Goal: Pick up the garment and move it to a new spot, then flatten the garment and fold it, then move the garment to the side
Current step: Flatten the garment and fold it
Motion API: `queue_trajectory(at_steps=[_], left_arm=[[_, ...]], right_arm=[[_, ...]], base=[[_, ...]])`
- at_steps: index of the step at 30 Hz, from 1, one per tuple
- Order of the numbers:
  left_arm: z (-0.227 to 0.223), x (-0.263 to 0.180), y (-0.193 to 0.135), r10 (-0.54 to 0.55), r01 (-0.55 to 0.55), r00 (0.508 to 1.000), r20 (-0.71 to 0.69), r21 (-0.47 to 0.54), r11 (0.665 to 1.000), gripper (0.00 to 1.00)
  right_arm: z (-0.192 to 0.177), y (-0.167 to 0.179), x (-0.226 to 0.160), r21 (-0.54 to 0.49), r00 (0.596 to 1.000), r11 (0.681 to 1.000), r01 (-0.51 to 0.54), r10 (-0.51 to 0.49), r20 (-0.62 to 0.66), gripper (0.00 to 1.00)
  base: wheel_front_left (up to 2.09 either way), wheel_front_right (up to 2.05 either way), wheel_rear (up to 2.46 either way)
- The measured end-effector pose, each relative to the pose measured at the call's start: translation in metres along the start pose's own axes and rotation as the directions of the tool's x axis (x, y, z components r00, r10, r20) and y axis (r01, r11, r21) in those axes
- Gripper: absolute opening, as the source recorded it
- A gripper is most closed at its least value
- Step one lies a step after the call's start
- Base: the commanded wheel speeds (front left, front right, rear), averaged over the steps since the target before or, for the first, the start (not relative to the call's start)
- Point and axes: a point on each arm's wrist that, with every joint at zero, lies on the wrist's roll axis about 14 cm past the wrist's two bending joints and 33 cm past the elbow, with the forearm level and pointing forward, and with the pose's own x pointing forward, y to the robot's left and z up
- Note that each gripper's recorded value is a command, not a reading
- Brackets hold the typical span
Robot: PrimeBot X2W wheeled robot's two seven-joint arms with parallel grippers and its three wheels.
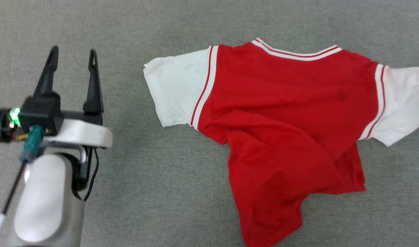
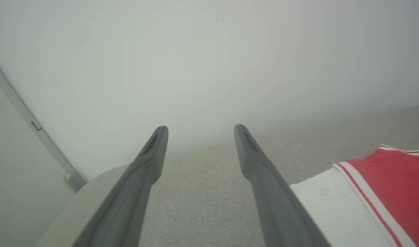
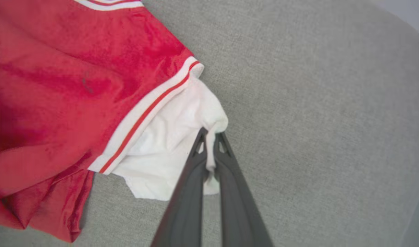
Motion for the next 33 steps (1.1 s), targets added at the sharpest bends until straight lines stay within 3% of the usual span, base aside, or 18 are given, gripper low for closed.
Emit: queue_trajectory(at_steps=[6, 11, 18, 22, 33], left_arm=[[0.023, 0.041, -0.008, -0.134, 0.136, 0.990, -0.045, 0.047, 0.990, 1.00], [0.037, 0.072, -0.019, -0.219, 0.230, 0.967, -0.129, 0.077, 0.970, 1.00], [0.015, 0.091, -0.045, -0.346, 0.399, 0.855, -0.386, 0.063, 0.915, 1.00], [-0.005, 0.094, -0.057, -0.389, 0.464, 0.764, -0.515, 0.019, 0.886, 1.00], [-0.083, 0.061, -0.076, -0.418, 0.549, 0.349, -0.839, -0.179, 0.817, 1.00]], right_arm=[[0.006, -0.004, -0.033, -0.015, 0.994, 1.000, 0.017, -0.015, 0.111, 0.00], [-0.003, 0.001, -0.040, -0.031, 0.991, 1.000, 0.007, -0.003, 0.137, 0.00], [-0.009, 0.017, -0.034, -0.052, 0.988, 0.998, -0.026, 0.033, 0.153, 0.00], [-0.008, 0.023, -0.028, -0.061, 0.985, 0.997, -0.041, 0.050, 0.165, 0.00], [-0.018, 0.025, -0.013, -0.064, 0.988, 0.997, -0.053, 0.062, 0.141, 0.00]], base=[[0.00, 0.00, 0.00], [0.00, 0.00, 0.00], [0.00, 0.00, 0.00], [0.00, 0.00, 0.00], [0.00, 0.00, 0.00]])
